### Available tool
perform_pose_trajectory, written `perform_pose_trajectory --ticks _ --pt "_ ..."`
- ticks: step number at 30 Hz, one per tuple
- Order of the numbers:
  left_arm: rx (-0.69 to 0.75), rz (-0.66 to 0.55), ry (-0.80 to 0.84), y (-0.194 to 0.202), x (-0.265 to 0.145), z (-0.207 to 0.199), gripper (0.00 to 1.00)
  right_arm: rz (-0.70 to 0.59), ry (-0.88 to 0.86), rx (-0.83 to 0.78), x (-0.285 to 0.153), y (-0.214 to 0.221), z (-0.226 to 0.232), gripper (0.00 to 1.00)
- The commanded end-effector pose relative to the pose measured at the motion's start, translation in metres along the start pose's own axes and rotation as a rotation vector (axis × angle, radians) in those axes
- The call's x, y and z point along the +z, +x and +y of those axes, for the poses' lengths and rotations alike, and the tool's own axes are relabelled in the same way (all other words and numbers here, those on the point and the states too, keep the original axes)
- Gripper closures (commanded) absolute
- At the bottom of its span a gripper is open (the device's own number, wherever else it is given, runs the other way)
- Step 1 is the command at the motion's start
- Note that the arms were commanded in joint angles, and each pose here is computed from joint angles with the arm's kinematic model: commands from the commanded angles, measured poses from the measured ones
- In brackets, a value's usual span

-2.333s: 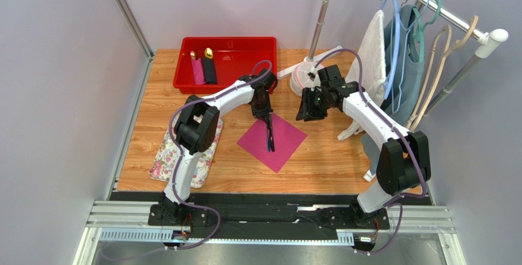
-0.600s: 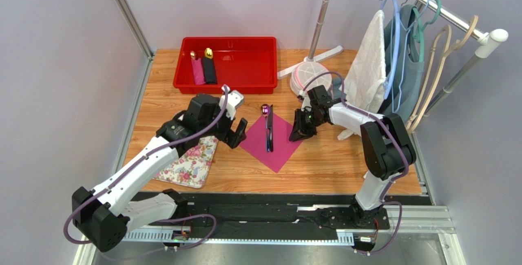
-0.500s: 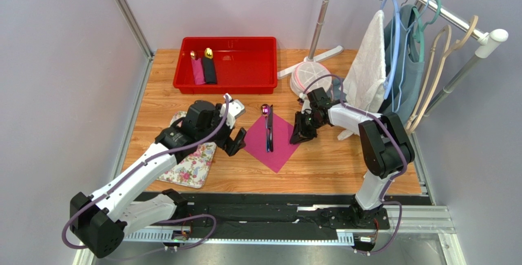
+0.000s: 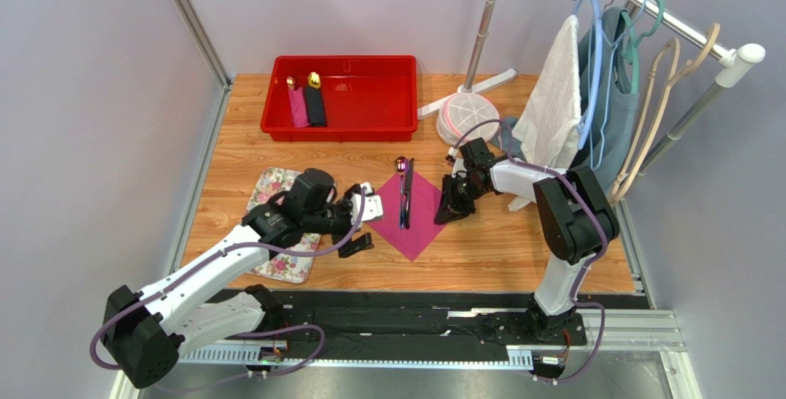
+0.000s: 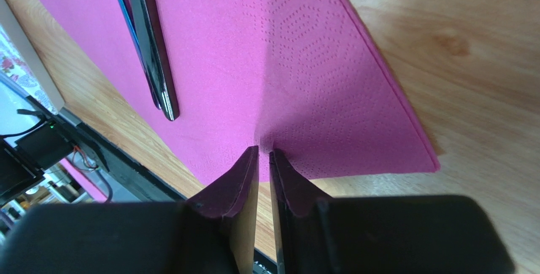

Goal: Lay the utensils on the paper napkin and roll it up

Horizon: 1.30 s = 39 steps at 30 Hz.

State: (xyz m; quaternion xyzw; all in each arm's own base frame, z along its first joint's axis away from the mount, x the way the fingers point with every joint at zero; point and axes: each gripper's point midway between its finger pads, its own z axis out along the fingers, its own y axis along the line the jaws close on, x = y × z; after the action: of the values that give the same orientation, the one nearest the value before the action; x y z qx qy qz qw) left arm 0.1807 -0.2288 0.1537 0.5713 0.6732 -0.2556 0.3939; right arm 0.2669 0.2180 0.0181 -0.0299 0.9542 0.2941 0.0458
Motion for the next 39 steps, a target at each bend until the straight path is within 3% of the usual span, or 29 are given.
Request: perform_pose_trajectory --ticks 1,5,12,15,24,39 --pt "0.156 0.011 0.086 0.004 0.019 -0.016 0.21 0.004 -0.012 -0.004 0.003 0.009 0.004 0.81" --pt "0.174 0.038 0.133 0.008 0.037 -0.028 0.35 -0.003 -0.011 -0.012 -0.001 0.010 0.006 0.80" --pt "0.410 0.012 0.280 0.009 0.067 -0.075 0.54 -0.043 -0.056 -0.055 -0.020 -0.010 0.031 0.74" --pt "0.446 0.025 0.313 0.015 0.083 -0.084 0.60 -0.078 -0.093 -0.076 -0.034 -0.017 0.046 0.70" --pt "0.465 0.103 0.287 0.026 0.123 -0.068 0.65 -0.149 -0.142 -0.123 -0.068 -0.029 0.068 0.66" --pt "0.480 0.146 0.282 0.039 0.151 -0.059 0.64 -0.141 -0.140 -0.090 -0.069 -0.033 0.060 0.66"
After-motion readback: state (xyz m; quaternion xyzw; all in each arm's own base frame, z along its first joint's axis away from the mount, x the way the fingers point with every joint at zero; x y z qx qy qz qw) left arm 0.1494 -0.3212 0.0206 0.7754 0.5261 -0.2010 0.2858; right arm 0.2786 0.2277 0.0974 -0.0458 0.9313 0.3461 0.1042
